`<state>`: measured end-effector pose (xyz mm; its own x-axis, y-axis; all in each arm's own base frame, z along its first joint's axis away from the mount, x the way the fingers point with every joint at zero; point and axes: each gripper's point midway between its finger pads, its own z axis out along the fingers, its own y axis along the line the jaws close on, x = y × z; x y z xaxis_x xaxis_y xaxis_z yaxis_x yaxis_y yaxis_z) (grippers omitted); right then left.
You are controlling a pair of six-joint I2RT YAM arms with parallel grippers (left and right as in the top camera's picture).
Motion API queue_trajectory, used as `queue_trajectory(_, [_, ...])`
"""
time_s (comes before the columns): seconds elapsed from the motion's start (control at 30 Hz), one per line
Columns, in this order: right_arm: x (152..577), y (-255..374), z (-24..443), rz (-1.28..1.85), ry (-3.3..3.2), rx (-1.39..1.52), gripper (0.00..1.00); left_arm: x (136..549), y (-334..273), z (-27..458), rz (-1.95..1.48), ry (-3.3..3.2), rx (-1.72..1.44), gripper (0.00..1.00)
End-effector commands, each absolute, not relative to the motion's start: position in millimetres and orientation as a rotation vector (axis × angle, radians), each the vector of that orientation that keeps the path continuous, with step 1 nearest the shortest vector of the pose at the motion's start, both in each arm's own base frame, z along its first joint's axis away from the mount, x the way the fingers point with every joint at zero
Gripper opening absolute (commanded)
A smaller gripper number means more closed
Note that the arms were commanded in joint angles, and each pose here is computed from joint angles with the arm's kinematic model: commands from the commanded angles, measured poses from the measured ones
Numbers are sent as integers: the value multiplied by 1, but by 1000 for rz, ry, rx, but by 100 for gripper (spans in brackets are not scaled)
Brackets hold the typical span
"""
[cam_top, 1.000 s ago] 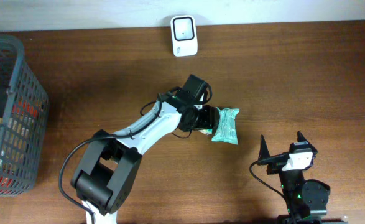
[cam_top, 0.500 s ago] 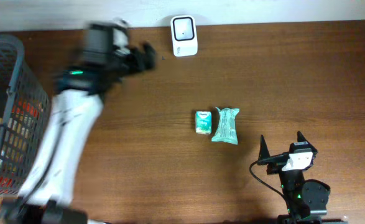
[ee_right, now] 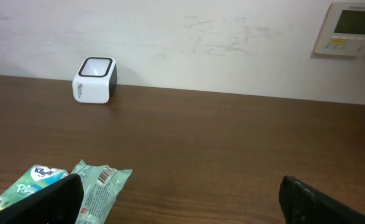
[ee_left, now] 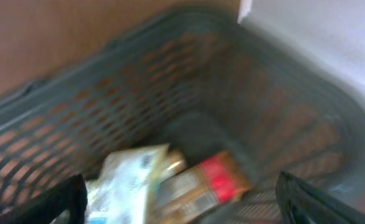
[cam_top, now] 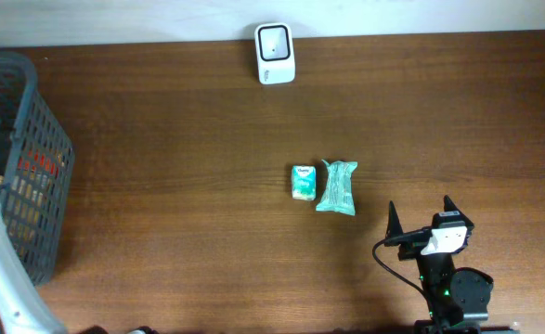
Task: Scan the item barcode
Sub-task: 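Reach into the basket and grasp the white-yellow snack bag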
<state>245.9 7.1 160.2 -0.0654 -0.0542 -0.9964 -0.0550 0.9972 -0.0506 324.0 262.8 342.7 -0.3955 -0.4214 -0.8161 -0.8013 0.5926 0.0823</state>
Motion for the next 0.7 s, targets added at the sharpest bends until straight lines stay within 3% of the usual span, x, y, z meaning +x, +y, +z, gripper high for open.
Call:
queue_trajectory(0.0, [246,5,158,-8,1638,-74,99,308,288,271,685,2226,-1080,91])
queue_trajectory(0.13, [246,5,158,-8,1638,-74,99,284,300,198,694,2438,-1200,90])
queue_trajectory(0.27, [246,5,158,-8,1638,-74,99,258,316,158,684,2516,-1315,99])
queue_trajectory(0.33, [246,5,158,-8,1638,-74,99,250,322,141,652,2533,-1362,99])
queue_trajectory(0.67, [246,5,158,-8,1638,-75,99,262,336,68,508,2730,-1237,96])
